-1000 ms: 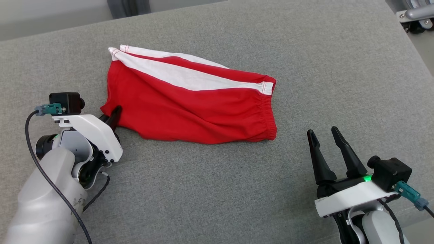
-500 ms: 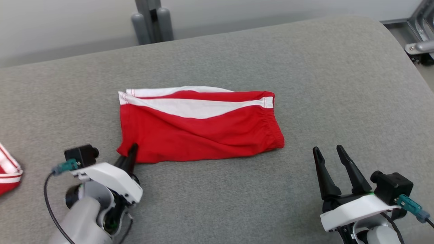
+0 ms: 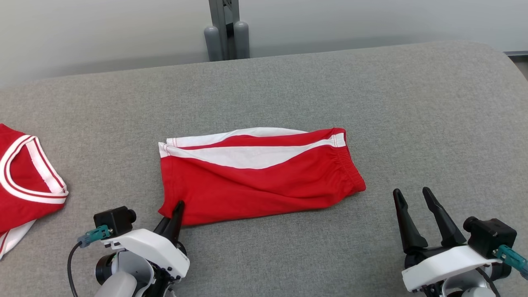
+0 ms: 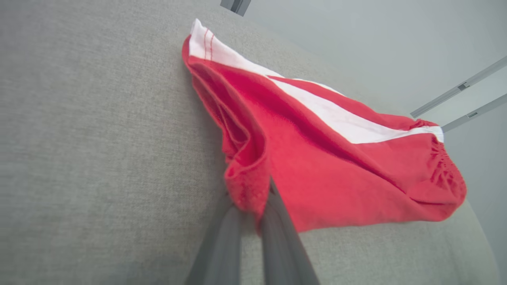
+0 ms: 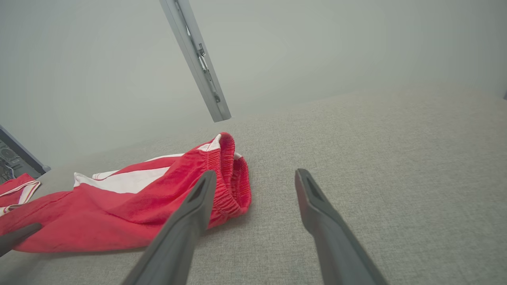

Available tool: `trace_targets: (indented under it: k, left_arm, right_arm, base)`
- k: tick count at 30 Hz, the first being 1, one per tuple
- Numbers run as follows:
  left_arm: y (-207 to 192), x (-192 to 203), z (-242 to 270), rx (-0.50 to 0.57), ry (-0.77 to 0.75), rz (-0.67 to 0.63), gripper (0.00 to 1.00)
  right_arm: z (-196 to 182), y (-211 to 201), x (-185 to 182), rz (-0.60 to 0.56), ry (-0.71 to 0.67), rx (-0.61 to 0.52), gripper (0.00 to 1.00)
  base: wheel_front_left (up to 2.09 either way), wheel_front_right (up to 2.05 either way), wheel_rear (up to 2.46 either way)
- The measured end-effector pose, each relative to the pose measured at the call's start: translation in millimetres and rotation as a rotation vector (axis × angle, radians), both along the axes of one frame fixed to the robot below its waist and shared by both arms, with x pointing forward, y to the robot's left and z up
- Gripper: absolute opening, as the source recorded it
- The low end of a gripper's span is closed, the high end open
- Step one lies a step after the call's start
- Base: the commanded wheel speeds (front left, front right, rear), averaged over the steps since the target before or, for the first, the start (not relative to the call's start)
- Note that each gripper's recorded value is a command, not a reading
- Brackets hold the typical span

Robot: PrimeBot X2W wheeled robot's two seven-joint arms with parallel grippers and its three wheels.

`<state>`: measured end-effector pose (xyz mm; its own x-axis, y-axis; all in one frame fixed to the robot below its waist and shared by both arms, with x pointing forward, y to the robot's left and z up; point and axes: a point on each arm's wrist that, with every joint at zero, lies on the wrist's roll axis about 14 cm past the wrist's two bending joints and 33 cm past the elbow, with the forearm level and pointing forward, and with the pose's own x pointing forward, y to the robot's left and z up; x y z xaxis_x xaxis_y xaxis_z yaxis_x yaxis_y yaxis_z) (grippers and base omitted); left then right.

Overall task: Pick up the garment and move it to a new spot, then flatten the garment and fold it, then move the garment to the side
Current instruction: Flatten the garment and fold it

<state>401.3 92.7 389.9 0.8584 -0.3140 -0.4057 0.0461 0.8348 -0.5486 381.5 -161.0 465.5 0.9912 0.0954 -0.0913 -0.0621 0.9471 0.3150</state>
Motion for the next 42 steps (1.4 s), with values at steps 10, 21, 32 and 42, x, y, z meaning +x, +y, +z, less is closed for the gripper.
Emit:
trace_targets:
  k: [10,21,32,42]
  left_arm:
    - [25.1,5.5,12.2,0.101,-0.078,0.068,1.00]
    - [72.6,24.8,113.5,0.284,-0.476,0.195,1.00]
    - [91.1,-13.4,163.1,0.411,-0.655,0.232,1.00]
    - [92.8,-33.5,135.8,0.436,-0.557,0.226,1.00]
  right_arm:
    - [11.5,-4.8,-2.9,-0.009,-0.021,-0.009,1.00]
    - [40.8,-6.5,-8.4,-0.009,-0.109,-0.048,1.00]
    - [62.1,12.7,-8.7,0.059,-0.160,-0.122,1.00]
    - [50.2,14.5,-4.7,0.066,-0.125,-0.120,1.00]
  base:
    - [0.00,0.00,0.00]
    - [0.00,0.00,0.00]
    - [0.00,0.00,0.00]
    - [0.00,0.00,0.00]
